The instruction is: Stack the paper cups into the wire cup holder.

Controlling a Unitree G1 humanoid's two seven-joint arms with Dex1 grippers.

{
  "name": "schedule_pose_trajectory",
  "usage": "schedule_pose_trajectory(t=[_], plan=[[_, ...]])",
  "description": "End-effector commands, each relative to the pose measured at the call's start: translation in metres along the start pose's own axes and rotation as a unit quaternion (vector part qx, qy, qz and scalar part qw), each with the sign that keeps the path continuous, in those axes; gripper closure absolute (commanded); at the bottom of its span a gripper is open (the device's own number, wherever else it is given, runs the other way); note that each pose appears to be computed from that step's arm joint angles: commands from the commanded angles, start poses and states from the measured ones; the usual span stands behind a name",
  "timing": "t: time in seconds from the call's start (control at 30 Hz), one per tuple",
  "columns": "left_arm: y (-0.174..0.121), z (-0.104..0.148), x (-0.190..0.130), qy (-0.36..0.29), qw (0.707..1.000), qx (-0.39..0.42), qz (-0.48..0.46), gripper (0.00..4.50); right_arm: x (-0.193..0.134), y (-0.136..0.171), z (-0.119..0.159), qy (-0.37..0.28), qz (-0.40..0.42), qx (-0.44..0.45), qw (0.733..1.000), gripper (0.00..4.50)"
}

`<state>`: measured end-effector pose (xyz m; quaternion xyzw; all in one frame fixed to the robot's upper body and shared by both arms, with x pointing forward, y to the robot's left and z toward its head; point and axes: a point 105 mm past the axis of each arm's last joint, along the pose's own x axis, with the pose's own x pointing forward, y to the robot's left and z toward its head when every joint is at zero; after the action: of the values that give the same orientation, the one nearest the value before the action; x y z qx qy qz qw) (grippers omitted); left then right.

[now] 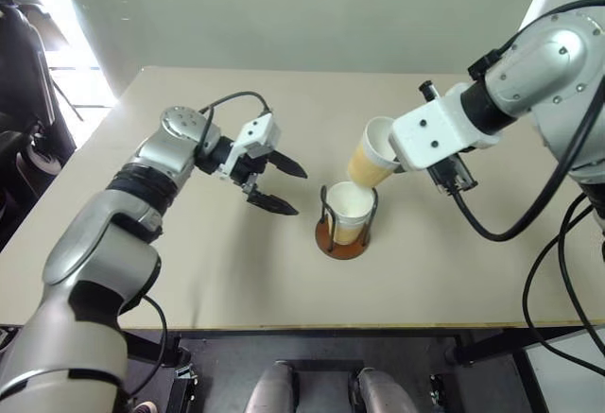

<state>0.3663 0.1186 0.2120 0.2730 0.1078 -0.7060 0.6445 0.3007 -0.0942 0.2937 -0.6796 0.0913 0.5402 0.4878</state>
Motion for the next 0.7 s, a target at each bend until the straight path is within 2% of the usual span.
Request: schedule_pose_trajectory(t=[0.03, 0.33, 0.7], plan=[[0.0, 0.012, -0.009, 0.0, 1.0, 0.024, -0.005, 0.0, -0.001, -0.003, 0.012, -0.016, -0.011, -0.013, 1.0, 4.45], [0.0, 0.013, -0.009, 0.004, 1.0, 0.025, -0.006, 0.0, 0.009, 0.0, 0.021, -0.036, -0.004, -0.008, 0.999, 4.45], [-0.001, 0.018, -0.011, -0.011, 0.999, 0.031, -0.004, 0.0, 0.015, 0.016, 0.018, -0.034, 0.021, -0.01, 0.999, 4.45]])
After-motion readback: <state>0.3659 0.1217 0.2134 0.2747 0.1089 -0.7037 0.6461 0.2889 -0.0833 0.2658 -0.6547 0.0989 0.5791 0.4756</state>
